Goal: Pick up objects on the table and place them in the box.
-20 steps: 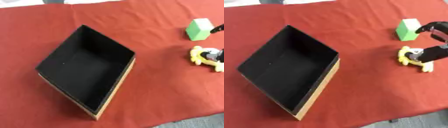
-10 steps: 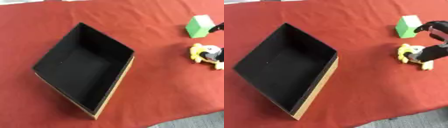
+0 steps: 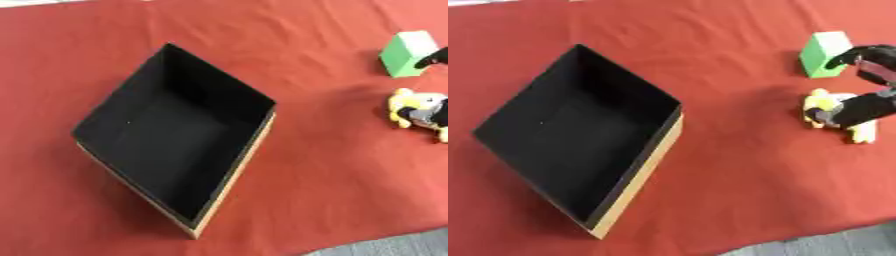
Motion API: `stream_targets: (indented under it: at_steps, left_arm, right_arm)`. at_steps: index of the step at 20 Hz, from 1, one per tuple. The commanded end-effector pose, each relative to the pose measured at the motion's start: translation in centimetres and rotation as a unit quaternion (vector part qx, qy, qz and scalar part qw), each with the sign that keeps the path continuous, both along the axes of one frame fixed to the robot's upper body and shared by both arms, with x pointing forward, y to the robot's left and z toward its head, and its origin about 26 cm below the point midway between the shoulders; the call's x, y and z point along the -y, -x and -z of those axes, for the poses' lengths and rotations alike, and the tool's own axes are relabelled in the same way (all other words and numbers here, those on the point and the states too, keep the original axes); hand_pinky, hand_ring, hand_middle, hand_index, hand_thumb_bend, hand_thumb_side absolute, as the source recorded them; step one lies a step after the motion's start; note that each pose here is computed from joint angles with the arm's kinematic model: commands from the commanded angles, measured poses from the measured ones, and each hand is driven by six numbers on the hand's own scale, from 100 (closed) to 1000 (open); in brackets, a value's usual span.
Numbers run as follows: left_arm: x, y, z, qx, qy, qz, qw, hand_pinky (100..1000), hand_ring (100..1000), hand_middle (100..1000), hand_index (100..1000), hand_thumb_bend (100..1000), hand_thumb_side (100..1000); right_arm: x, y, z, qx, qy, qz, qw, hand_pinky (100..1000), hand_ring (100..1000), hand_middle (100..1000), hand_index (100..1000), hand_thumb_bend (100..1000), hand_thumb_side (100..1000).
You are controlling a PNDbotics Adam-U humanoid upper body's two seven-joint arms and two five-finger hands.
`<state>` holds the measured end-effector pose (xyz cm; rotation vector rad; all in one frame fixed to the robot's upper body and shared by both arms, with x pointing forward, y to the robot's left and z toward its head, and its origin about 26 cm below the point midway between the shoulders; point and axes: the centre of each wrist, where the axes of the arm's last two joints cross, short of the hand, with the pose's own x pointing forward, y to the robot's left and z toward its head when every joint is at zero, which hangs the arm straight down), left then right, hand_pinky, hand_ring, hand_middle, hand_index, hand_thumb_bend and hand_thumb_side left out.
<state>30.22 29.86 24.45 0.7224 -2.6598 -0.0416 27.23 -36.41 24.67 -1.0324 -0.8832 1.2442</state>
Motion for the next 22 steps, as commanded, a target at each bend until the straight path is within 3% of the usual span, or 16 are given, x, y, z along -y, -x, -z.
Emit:
stream_targets:
  at_steps: [1, 10, 17, 18, 19, 21, 22]
  left_arm:
    - [-0.37, 0.38, -0.64, 0.011, -0.010, -0.006, 1.000, 525, 830, 692, 798, 100, 475]
    - [-0.63, 0.48, -0.39, 0.006, -0.012, -0.014, 1.000, 523, 833, 693, 798, 100, 485]
    - [-0.71, 0.52, -0.24, 0.002, -0.013, -0.016, 1.000, 522, 833, 693, 798, 100, 487]
    - [-0.72, 0.52, -0.23, 0.001, -0.013, -0.016, 1.000, 522, 833, 693, 798, 100, 487]
    - [-0.73, 0.53, -0.21, 0.001, -0.013, -0.017, 1.000, 522, 834, 693, 798, 100, 488]
    - [-0.77, 0.54, -0.20, 0.001, -0.014, -0.018, 1.000, 521, 834, 693, 798, 100, 486]
    - [-0.78, 0.54, -0.20, 0.001, -0.014, -0.018, 1.000, 521, 834, 693, 798, 100, 487]
  right_arm:
    - [0.14, 0.29, -0.93, -0.004, 0.009, 0.014, 1.000, 955, 1000, 934, 941, 446, 441]
    - [0.50, 0.54, -0.32, -0.026, 0.006, 0.031, 0.999, 959, 1000, 938, 942, 505, 396]
    - [0.61, 0.54, -0.86, -0.011, 0.013, 0.054, 0.998, 957, 1000, 935, 941, 559, 348]
    - [0.64, 0.54, -0.95, -0.010, 0.013, 0.060, 0.998, 954, 1000, 934, 941, 493, 330]
    - [0.67, 0.55, -1.03, -0.011, 0.013, 0.066, 0.998, 954, 1000, 935, 943, 573, 329]
    - [0.75, 0.58, -1.15, -0.013, 0.010, 0.078, 0.997, 954, 1000, 935, 943, 578, 323]
    - [0.78, 0.59, -1.20, -0.015, 0.008, 0.083, 0.996, 955, 1000, 934, 943, 513, 316]
